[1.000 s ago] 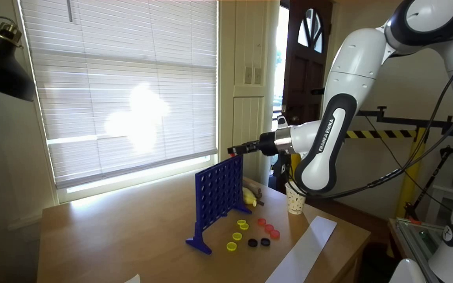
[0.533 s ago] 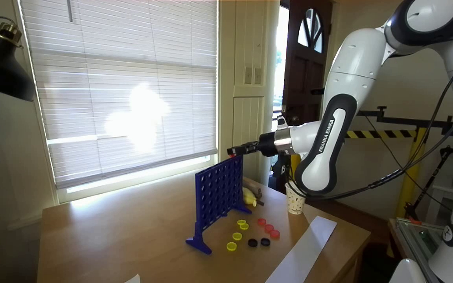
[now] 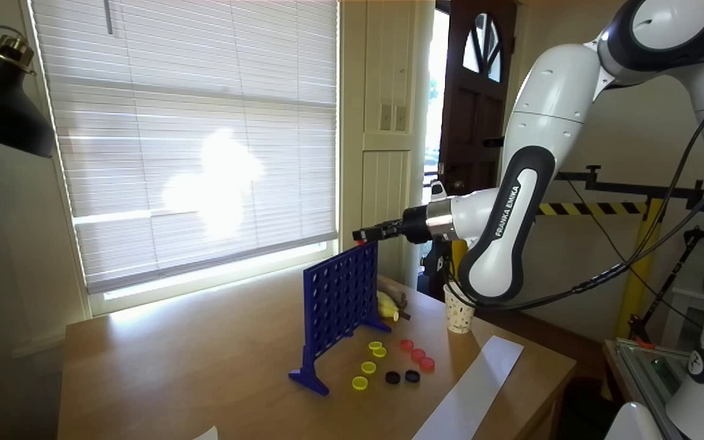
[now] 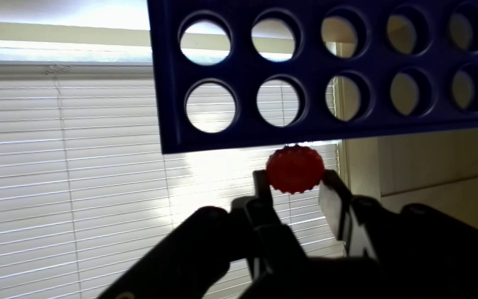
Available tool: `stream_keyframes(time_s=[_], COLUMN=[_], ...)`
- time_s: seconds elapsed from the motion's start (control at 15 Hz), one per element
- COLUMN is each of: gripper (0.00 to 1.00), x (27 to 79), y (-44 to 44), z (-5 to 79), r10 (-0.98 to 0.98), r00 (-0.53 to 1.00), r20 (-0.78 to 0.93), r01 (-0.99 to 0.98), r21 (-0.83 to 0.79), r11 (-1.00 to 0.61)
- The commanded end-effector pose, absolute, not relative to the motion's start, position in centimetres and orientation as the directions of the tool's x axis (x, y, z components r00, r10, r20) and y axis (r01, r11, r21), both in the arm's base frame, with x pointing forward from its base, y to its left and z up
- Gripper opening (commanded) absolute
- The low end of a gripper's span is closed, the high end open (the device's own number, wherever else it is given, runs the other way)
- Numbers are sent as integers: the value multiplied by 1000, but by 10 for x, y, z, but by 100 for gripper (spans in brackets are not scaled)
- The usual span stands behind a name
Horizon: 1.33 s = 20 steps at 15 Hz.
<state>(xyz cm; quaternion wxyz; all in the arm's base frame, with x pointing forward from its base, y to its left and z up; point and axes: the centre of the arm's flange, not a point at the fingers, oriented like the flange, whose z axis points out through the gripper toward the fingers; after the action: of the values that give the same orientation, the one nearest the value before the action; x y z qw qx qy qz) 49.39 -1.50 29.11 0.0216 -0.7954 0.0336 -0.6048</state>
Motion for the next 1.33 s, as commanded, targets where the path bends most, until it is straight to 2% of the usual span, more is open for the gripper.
stream_keyframes(time_s=[0.0, 1.27], gripper=[10, 10], x=[486, 484], y=[-11, -16], z=[282, 281], r10=[-70, -68], r00=[241, 241], r20=[968, 968], r01=[-39, -49], r21=[-62, -58], r11=[-997, -997])
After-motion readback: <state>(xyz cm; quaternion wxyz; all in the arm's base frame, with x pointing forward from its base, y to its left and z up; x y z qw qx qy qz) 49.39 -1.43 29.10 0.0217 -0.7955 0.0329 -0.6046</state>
